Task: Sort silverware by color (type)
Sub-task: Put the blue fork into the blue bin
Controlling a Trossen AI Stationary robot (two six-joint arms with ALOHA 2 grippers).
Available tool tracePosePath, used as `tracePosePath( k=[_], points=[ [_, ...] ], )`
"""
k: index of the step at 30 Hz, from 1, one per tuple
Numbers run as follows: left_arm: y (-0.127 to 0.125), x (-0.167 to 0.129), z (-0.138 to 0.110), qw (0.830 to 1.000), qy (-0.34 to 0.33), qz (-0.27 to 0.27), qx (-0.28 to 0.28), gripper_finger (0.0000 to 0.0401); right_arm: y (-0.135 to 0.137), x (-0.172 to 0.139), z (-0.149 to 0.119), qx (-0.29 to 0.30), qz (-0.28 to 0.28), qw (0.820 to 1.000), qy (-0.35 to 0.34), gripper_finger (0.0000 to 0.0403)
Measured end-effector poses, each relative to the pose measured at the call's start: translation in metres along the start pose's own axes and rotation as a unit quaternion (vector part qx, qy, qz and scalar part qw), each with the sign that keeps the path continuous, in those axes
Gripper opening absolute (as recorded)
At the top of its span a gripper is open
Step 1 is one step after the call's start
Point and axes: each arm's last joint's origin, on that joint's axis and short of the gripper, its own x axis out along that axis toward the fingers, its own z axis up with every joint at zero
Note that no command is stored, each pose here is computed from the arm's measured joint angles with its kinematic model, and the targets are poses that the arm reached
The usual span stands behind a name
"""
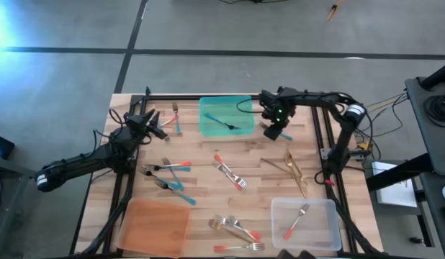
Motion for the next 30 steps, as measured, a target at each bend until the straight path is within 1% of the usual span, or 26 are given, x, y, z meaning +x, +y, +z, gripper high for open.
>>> tracePosePath(
  k=[3,6,14,17,20,26,30],
  points=[
    [0.0,0.0,0.0,1.0,0.0,0.0,0.0,0.0098,-0.002,0.0,0.012,-0.01,-0.02,1.0,-0.007,0.0109],
    [0.0,0.0,0.0,1.0,0.0,0.0,0.0,0.0098,-0.002,0.001,0.021,-0.017,-0.025,0.999,-0.01,0.0109],
    [0.0,0.0,0.0,1.0,0.0,0.0,0.0,0.0098,-0.004,0.015,0.026,-0.011,-0.024,1.0,0.012,0.0109],
    [0.0,0.0,0.0,1.0,0.0,0.0,0.0,0.0098,-0.005,0.018,0.027,0.0,-0.025,1.0,0.015,0.0106],
    [0.0,0.0,0.0,1.0,0.0,0.0,0.0,0.0098,-0.005,0.018,0.027,0.009,-0.034,0.999,0.011,0.0089],
    [0.0,0.0,0.0,1.0,0.0,0.0,0.0,0.0098,-0.006,0.017,0.028,0.02,-0.05,0.999,0.006,0.0017],
    [0.0,0.0,0.0,1.0,0.0,0.0,0.0,0.0098,-0.006,0.015,0.027,0.027,-0.05,0.998,0.013,0.0011]
  ],
)
